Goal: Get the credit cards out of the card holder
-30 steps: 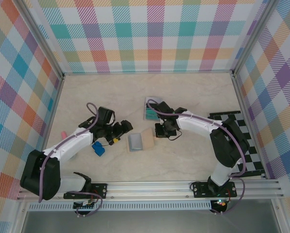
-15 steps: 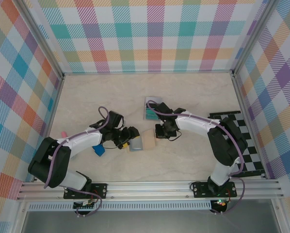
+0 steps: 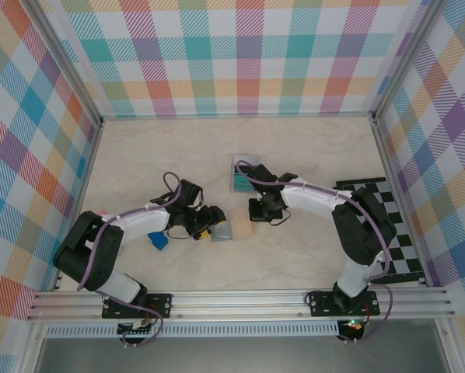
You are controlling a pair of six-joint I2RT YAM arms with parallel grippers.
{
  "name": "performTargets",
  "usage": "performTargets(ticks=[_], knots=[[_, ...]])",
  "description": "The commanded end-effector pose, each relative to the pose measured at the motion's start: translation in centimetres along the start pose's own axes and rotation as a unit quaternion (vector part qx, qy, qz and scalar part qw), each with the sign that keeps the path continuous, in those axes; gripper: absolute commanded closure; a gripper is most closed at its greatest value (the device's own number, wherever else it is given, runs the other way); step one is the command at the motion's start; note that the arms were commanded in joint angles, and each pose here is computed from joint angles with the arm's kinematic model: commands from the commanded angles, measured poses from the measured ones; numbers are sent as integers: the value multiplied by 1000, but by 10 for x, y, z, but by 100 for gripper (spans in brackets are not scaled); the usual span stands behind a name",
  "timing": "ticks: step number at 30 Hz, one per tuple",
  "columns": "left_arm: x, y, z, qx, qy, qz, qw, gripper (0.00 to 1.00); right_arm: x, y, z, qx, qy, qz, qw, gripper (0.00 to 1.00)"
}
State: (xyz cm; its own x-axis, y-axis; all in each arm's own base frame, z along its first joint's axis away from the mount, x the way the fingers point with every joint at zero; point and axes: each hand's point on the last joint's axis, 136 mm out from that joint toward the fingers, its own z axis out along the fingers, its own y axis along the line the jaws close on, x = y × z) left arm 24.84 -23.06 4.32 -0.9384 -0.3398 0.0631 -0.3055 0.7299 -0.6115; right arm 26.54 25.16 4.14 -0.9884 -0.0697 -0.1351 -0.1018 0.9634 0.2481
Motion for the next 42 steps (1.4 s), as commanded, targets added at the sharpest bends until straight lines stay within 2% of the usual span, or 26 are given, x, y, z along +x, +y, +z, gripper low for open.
performTargets(ticks=[1,9,28,35,42], knots=[[0,-13,-1,16,2,10,1000,38,5,-2,8,-4,16,8,1000,93],[-1,-19,-8,20,-4,23,1000,42,5,-1,9,-7,18,8,1000,93],[1,-35,-9,37,8,42,998,44,4,4,10,-15,22,8,1000,93],[9,-73,-5,104,22,71,992,48,3,4,7,-16,16,10,1000,92],[18,-95,15,105,36,94,989,51,1,-1,1,-15,1,32,999,87]])
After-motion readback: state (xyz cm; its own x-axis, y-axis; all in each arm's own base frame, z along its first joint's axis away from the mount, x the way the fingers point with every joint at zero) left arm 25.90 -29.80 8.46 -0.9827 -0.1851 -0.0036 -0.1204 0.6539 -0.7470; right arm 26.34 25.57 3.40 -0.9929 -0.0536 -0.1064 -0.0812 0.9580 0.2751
